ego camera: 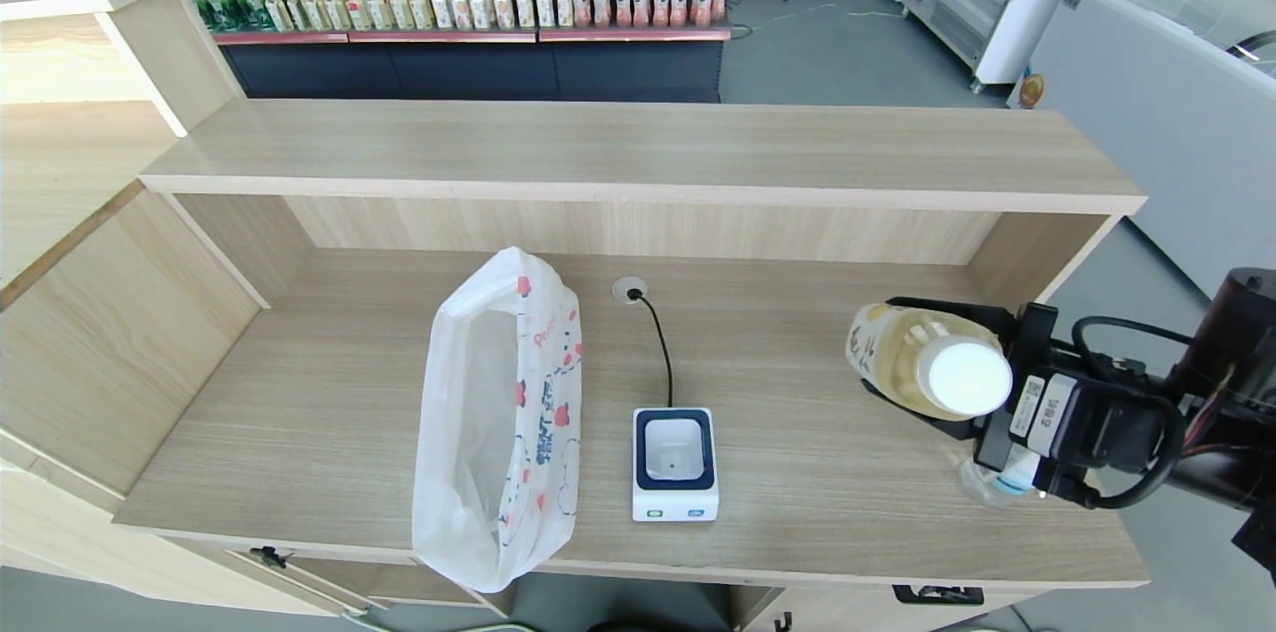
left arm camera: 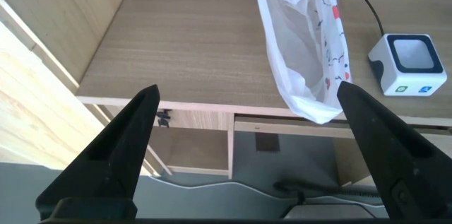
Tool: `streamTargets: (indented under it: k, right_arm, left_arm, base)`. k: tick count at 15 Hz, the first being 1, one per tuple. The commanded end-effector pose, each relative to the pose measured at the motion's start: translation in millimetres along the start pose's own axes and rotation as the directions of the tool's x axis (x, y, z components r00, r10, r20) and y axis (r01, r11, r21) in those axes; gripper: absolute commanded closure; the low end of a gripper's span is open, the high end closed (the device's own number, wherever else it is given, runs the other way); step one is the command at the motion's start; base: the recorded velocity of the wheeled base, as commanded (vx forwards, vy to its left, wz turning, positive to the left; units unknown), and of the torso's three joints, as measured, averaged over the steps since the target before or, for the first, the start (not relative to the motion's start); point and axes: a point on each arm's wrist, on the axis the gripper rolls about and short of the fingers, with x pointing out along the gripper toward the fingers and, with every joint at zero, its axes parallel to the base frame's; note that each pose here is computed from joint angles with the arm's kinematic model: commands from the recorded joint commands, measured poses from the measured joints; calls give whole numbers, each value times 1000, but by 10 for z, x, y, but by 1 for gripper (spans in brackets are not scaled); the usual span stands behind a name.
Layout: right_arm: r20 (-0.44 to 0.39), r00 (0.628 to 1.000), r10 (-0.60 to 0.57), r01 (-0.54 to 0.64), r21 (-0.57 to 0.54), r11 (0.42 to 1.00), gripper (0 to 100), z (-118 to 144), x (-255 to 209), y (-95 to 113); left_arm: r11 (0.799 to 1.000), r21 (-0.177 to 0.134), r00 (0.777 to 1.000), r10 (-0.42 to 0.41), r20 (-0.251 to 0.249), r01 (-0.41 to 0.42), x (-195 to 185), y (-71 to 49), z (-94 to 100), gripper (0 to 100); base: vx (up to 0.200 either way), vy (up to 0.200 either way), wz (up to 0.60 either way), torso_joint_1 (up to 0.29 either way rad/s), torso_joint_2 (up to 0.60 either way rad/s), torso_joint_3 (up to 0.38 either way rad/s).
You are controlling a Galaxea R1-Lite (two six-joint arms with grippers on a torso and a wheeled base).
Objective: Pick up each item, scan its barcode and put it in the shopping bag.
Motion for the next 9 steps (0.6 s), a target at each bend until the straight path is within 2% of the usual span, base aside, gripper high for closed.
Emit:
streamTargets:
  k: [1,8,9]
  right_arm:
    - [-1,1000,9,-9,9,1000,100,-38,36,17]
    - [-5,999,36,-36,35,999,100,-229,204,59]
    - [-15,999,44,-44,45,998,100,-303,222,82]
  left_arm:
    - [1000,0,1000,0,0,0,0,0,0,0]
    - [1000,0,1000,0,0,0,0,0,0,0]
    - [1000,-1,1000,0,0,0,0,0,0,0]
  base:
    - [0,200,0,-2,7,2]
    - [0,200,0,2,2,3]
    - [0,0,0,0,0,0]
